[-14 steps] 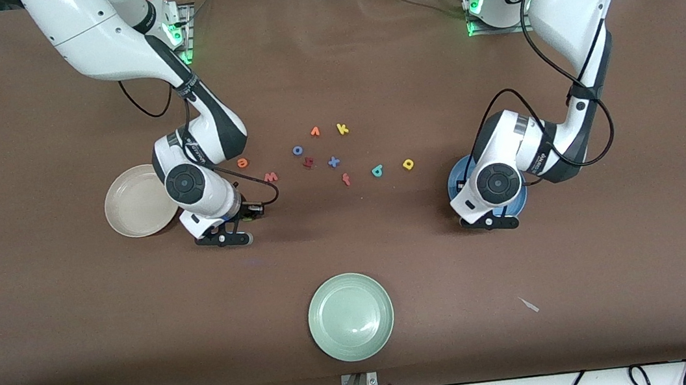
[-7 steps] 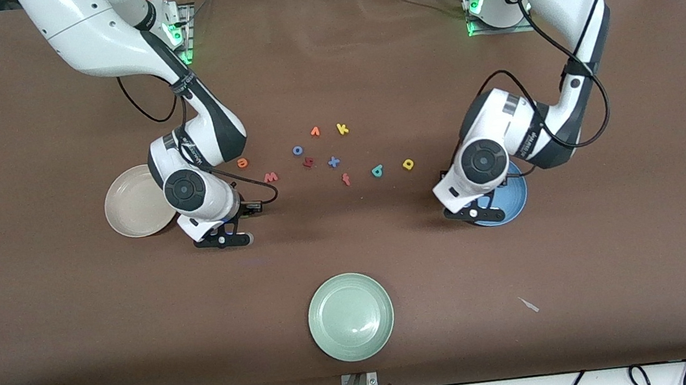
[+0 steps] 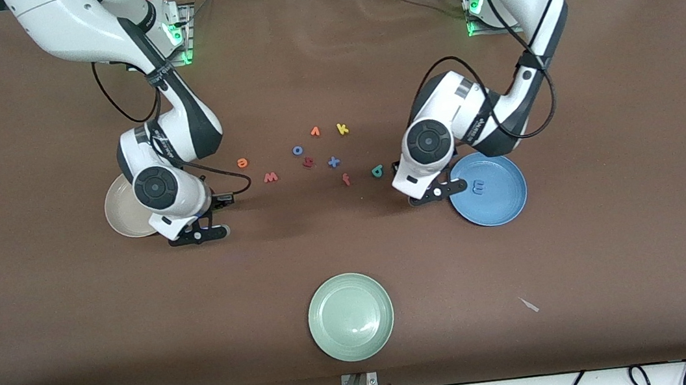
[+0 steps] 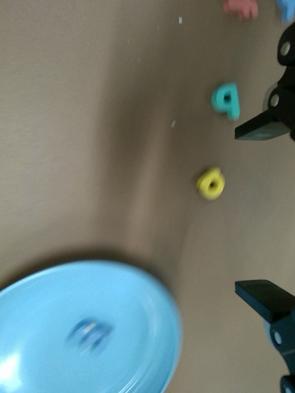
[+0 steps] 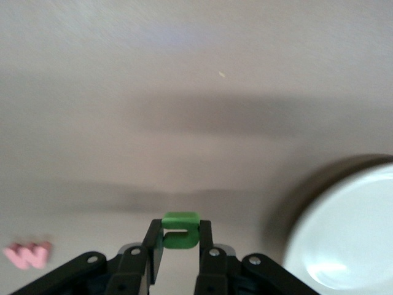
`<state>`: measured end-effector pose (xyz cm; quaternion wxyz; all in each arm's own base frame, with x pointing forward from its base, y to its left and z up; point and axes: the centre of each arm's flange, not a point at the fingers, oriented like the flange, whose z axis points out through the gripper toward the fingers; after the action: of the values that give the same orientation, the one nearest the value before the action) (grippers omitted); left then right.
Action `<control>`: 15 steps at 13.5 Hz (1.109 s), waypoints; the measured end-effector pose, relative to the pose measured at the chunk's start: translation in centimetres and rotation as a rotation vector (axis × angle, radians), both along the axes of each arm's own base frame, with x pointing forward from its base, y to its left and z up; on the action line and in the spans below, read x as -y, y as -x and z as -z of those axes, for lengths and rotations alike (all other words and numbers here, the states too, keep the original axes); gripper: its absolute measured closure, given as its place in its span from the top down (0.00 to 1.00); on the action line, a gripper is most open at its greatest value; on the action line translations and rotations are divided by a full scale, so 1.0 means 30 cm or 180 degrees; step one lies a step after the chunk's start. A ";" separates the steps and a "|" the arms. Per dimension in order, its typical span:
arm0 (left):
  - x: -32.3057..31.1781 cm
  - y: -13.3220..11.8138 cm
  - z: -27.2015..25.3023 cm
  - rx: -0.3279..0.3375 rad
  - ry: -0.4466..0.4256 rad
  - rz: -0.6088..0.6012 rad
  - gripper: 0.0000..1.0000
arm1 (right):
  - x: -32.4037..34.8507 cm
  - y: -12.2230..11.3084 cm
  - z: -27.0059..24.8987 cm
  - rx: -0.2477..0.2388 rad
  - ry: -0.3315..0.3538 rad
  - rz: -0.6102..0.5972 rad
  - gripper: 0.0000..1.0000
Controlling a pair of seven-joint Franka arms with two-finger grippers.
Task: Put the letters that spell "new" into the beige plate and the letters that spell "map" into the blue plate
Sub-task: 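Release the green u onto the white plate with the right gripper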
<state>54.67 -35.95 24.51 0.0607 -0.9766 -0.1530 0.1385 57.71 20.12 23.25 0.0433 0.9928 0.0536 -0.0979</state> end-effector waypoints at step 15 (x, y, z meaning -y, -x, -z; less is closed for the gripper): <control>-0.035 0.134 0.248 0.0246 0.0126 -0.0628 0.61 | 0.515 0.207 0.078 0.0099 -0.0065 -0.0564 0.60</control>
<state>50.66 -34.89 17.06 0.0215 -0.9624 -0.2479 0.1090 51.49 4.66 20.91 0.0425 0.9860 0.1416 -0.0777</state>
